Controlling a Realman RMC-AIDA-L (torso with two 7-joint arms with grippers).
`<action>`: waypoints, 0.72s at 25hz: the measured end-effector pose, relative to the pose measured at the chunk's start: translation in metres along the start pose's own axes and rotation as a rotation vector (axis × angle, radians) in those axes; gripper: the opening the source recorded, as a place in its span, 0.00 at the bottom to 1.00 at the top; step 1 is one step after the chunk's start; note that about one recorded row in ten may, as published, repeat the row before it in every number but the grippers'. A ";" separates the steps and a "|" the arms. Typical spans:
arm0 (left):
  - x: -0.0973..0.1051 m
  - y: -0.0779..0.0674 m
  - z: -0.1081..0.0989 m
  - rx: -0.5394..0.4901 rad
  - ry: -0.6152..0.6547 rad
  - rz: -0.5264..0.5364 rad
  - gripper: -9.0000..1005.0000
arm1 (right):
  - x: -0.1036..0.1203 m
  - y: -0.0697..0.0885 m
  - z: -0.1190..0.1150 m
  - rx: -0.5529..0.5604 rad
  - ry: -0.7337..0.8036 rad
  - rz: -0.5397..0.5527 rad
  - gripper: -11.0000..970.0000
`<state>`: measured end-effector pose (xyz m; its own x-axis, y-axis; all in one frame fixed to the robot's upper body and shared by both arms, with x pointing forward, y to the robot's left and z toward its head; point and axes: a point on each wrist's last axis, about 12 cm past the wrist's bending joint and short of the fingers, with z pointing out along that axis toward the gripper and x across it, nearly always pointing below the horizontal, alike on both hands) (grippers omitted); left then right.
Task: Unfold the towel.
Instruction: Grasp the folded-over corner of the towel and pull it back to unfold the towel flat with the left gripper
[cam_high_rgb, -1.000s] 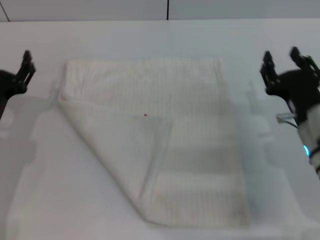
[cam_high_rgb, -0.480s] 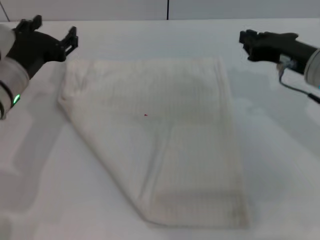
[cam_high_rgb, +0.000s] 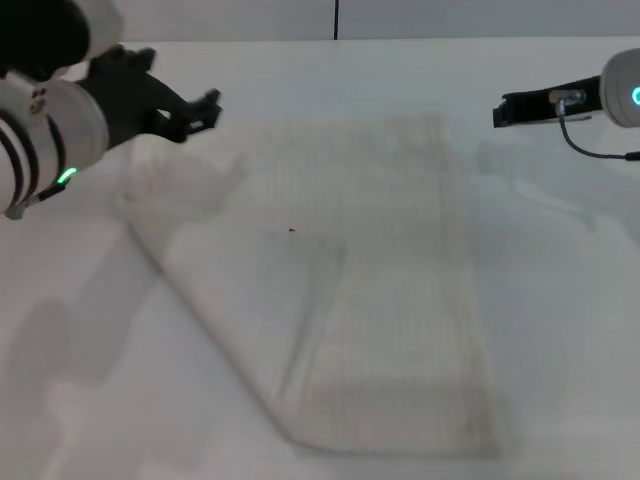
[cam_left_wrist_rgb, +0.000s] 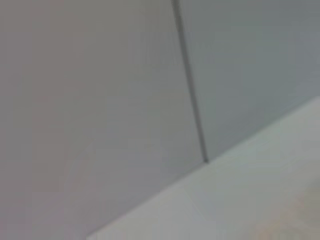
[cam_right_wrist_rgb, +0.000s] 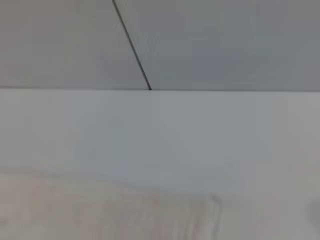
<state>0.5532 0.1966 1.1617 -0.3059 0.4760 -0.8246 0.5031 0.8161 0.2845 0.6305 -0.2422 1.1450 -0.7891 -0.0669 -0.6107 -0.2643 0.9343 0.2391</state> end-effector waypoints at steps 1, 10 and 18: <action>-0.004 -0.002 0.000 0.029 0.021 0.007 0.76 | 0.000 0.000 0.000 0.000 0.000 0.000 0.01; -0.005 -0.019 0.011 0.185 0.137 0.036 0.75 | -0.029 0.022 0.018 -0.014 0.084 -0.043 0.01; 0.006 -0.051 0.017 0.286 0.197 0.063 0.74 | -0.031 0.030 0.037 -0.001 0.138 -0.066 0.01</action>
<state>0.5395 0.1520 1.1332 -0.4032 0.5989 -0.6919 0.7231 0.6719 0.1603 0.6670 -0.1990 1.1431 -0.8386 -0.1756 -0.5156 -0.3184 0.9261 0.2025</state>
